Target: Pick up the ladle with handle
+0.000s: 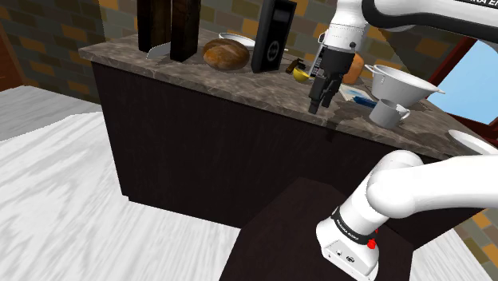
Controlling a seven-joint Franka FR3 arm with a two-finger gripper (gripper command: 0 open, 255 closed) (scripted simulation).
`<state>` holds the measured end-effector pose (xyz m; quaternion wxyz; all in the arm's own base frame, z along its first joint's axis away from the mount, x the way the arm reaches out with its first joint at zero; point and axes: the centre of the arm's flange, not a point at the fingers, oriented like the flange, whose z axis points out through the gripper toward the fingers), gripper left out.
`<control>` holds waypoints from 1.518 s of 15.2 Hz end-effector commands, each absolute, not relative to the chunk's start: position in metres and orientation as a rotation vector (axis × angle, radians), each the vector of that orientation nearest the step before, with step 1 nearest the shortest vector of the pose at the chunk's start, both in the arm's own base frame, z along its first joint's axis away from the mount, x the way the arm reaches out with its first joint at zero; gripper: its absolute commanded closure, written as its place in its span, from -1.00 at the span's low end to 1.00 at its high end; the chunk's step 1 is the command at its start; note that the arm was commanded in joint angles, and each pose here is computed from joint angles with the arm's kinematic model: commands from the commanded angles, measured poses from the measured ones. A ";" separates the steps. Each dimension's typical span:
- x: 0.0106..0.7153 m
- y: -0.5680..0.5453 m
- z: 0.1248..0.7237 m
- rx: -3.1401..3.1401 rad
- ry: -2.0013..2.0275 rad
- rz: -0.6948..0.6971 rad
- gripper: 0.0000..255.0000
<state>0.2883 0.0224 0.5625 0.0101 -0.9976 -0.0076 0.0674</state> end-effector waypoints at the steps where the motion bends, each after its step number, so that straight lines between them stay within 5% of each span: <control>1: 0.288 0.022 0.563 -3.114 -0.024 0.210 -1.00; 23: 0.342 -0.241 0.541 -3.077 -0.888 -0.051 -1.00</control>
